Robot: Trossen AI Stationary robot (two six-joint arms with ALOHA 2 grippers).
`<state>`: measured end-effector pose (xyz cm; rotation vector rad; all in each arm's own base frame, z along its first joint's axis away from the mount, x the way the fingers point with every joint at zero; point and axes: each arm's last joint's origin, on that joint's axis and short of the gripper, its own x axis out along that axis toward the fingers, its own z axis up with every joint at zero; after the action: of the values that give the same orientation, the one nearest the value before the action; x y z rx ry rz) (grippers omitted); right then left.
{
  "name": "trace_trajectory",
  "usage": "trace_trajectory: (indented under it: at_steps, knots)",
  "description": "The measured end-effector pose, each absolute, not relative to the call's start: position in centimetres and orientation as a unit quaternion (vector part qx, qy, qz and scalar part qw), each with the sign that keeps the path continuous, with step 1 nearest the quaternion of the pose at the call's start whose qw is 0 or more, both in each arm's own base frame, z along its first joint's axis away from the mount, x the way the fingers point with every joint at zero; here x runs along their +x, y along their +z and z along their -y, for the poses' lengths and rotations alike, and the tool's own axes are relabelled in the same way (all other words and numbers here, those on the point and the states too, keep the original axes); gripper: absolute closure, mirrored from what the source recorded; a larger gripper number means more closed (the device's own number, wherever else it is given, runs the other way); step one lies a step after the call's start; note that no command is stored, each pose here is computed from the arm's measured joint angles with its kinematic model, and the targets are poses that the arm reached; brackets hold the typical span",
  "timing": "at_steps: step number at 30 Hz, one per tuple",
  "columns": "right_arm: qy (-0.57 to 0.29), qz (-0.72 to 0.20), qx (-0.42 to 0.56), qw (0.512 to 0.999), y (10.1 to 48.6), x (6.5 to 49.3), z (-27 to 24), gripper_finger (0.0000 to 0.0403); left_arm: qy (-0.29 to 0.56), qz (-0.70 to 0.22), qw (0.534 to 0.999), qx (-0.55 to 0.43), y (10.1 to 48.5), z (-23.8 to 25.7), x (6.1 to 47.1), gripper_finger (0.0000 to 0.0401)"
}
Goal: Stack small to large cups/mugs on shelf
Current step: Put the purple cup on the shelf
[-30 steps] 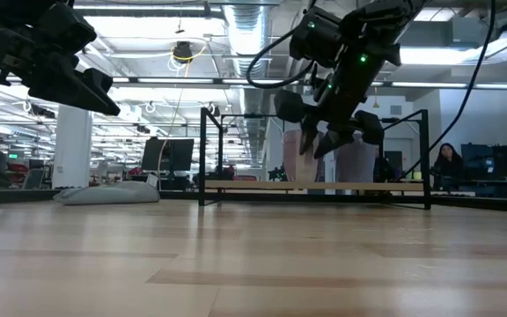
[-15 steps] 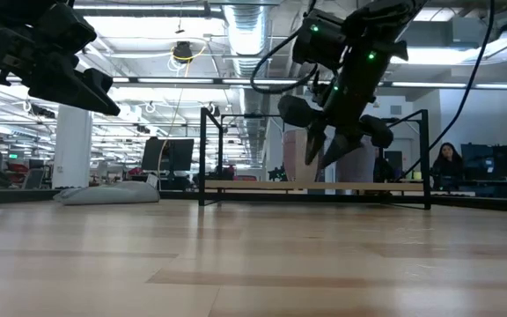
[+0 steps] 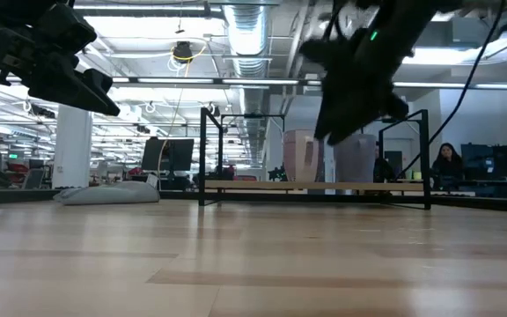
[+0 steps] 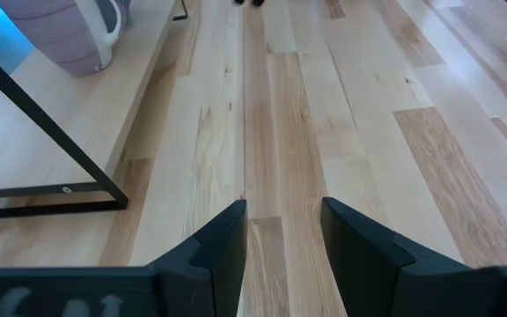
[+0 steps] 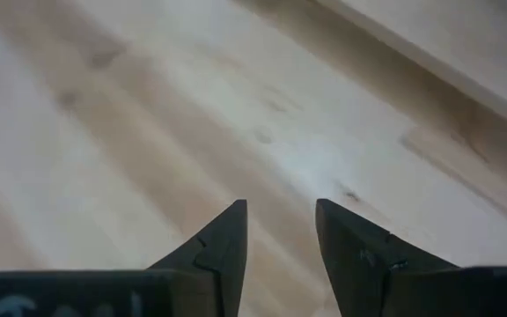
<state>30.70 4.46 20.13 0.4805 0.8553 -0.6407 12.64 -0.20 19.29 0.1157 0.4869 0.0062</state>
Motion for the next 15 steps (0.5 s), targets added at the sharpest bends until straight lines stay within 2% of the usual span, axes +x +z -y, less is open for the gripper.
trace_trajectory:
  at_steps: [6, 15]
  knots:
    - [-0.202, -0.391, 0.140, 0.887, 23.7, 28.7, -6.9, 0.0244, 0.003, -0.241, 0.969, 0.057, 19.3, 0.2, 12.6, 0.0262]
    - [-0.148, -0.369, 0.133, 0.908, 28.2, 24.0, -8.1, 0.0244, 0.006, -0.239, 0.969, 0.058, 19.3, 0.2, 12.7, 0.0262]
